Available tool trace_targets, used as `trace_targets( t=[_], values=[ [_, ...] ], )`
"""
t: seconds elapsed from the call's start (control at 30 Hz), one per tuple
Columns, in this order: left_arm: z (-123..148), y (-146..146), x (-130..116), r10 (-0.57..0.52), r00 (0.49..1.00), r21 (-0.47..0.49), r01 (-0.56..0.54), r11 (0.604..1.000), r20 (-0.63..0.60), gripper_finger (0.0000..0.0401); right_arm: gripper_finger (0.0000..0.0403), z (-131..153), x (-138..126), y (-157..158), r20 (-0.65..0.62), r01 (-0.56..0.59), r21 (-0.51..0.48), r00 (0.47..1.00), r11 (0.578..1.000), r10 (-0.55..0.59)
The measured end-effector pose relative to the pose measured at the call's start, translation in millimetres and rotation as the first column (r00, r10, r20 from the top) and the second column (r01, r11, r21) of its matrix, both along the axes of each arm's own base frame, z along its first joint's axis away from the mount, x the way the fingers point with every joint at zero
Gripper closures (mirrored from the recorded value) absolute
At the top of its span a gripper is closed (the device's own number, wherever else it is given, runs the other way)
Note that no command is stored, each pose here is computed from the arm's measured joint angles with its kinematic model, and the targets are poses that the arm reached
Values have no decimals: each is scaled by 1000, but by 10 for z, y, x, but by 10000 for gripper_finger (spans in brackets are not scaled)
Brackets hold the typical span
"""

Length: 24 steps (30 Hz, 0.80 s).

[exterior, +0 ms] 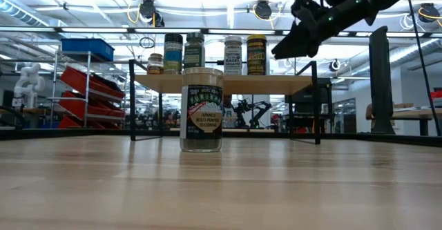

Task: Shelf spices
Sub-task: Put the yellow seasoning bottle can on the shelf

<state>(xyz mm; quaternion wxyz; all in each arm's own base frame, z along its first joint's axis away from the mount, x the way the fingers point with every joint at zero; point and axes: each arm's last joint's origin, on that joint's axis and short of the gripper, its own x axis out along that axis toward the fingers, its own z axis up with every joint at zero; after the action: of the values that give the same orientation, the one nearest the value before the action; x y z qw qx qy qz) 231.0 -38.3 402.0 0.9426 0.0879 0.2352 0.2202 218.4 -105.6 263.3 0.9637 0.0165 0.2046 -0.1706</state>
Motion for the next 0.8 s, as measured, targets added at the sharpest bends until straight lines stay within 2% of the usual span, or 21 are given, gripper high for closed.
trace_targets(
  t=[0.2,0.47,0.8],
  values=[
    [0,0,0,0,1000,0,0,1000,0,49,252,-118,74,-53,-51,37,0,998,999,-37],
    [0,0,0,0,1000,0,0,1000,0,49,324,-154,150,-91,-28,36,-14,999,999,-36],
    [0,1,0,0,1000,0,0,1000,0,49,372,-187,184,-108,-33,31,-23,999,999,-32]
  ],
)
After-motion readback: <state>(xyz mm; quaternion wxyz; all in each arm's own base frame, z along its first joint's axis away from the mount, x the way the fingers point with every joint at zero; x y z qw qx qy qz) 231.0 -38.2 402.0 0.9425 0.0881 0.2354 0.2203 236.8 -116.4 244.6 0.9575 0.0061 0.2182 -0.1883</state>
